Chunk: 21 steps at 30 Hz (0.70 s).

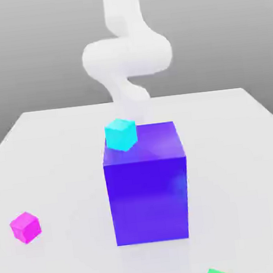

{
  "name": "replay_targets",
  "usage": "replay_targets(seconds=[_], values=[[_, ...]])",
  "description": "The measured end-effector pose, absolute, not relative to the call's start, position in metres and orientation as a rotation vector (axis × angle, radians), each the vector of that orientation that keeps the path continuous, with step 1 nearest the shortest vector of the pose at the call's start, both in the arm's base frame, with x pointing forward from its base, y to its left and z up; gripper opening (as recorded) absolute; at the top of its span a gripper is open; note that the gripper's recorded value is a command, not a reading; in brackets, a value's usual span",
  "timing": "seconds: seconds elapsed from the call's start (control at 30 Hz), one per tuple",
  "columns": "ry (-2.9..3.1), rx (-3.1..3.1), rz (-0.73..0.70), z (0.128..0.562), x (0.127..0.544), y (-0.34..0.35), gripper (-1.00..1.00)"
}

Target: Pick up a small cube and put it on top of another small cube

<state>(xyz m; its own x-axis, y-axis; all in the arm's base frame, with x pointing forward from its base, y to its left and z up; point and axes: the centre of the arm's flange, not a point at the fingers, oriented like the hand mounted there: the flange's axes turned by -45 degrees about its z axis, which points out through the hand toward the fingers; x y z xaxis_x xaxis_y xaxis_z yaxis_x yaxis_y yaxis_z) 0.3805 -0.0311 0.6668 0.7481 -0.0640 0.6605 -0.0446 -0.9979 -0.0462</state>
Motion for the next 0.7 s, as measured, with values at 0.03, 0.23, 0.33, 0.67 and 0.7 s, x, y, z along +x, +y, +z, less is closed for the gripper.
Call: replay_targets(seconds=[0.03, 0.23, 0.33, 0.67, 0.7], values=[[0.122, -2.921, -1.051, 0.647, 0.393, -0.045, 0.00], [0.321, -2.956, -0.776, 0.525, 0.437, -0.121, 0.00], [0.430, -2.967, -0.644, 0.462, 0.441, -0.158, 0.00], [0.850, -2.975, -0.207, 0.263, 0.367, -0.270, 0.00], [0.886, -2.976, -0.162, 0.246, 0.355, -0.277, 0.00]])
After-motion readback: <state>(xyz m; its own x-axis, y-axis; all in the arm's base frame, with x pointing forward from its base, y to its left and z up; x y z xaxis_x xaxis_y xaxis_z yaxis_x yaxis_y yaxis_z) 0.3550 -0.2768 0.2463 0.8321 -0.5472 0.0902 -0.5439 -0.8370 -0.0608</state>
